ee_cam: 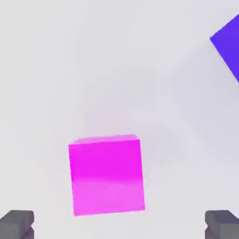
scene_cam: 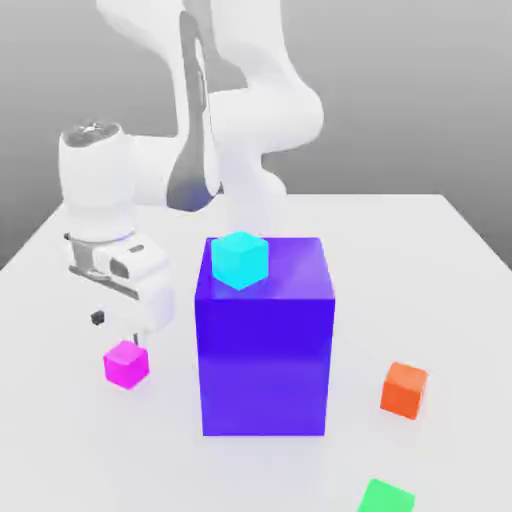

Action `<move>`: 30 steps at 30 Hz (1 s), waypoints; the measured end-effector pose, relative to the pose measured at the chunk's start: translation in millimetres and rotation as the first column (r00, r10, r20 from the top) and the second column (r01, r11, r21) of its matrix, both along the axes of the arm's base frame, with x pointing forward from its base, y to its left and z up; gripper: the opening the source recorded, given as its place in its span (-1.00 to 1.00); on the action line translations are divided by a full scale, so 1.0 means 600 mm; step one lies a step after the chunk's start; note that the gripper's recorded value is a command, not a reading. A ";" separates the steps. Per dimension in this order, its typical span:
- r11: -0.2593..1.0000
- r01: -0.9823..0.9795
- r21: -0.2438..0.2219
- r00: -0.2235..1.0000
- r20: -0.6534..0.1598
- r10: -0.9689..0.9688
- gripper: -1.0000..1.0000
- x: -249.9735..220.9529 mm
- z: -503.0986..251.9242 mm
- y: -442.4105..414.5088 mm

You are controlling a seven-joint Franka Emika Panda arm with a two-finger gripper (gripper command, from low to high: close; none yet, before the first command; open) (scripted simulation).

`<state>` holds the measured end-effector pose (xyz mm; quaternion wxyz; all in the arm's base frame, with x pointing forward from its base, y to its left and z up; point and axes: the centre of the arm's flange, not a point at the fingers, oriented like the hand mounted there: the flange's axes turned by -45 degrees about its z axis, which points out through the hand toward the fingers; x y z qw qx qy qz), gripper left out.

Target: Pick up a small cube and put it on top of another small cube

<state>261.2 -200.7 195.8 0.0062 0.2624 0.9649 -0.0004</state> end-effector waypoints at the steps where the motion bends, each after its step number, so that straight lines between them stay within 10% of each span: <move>1: 1.000 -0.005 -0.003 1.000 0.005 0.005 0.00 0.002 0.002 -0.001; 30: 1.000 -0.001 0.005 0.999 0.036 0.001 0.00 0.016 -0.071 -0.005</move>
